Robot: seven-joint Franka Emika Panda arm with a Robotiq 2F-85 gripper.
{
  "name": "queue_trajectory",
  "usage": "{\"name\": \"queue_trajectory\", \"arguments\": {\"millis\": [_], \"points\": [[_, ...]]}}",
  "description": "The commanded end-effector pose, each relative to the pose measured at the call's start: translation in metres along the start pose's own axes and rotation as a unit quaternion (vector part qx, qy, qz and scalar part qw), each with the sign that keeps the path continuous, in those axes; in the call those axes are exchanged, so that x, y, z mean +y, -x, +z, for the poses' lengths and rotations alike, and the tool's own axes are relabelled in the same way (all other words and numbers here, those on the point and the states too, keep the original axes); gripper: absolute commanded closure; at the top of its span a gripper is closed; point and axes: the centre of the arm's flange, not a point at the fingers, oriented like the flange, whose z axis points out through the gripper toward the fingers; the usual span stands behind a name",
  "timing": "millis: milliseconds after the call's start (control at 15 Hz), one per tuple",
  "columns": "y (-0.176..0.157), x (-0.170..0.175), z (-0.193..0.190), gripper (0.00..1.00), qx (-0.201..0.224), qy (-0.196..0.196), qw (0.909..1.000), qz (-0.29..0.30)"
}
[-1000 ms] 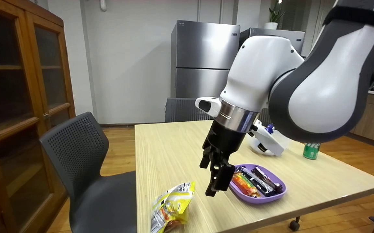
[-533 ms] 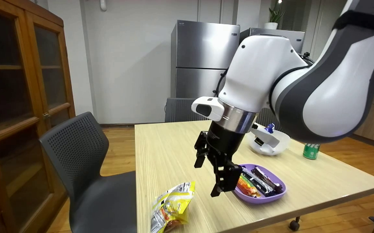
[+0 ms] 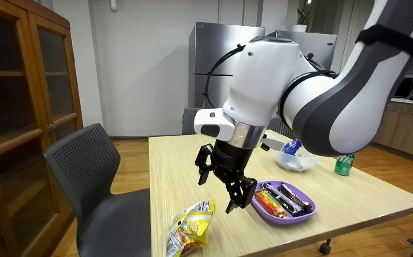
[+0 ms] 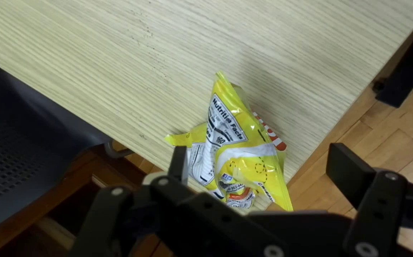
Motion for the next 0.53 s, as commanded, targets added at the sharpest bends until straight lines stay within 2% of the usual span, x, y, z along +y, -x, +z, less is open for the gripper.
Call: {"name": "queue_trajectory", "arguments": {"millis": [0, 467], "points": [[-0.012, 0.003, 0.031, 0.00, -0.015, 0.005, 0.9988, -0.047], [-0.014, -0.001, 0.044, 0.00, -0.018, 0.003, 0.9964, -0.083]]}}
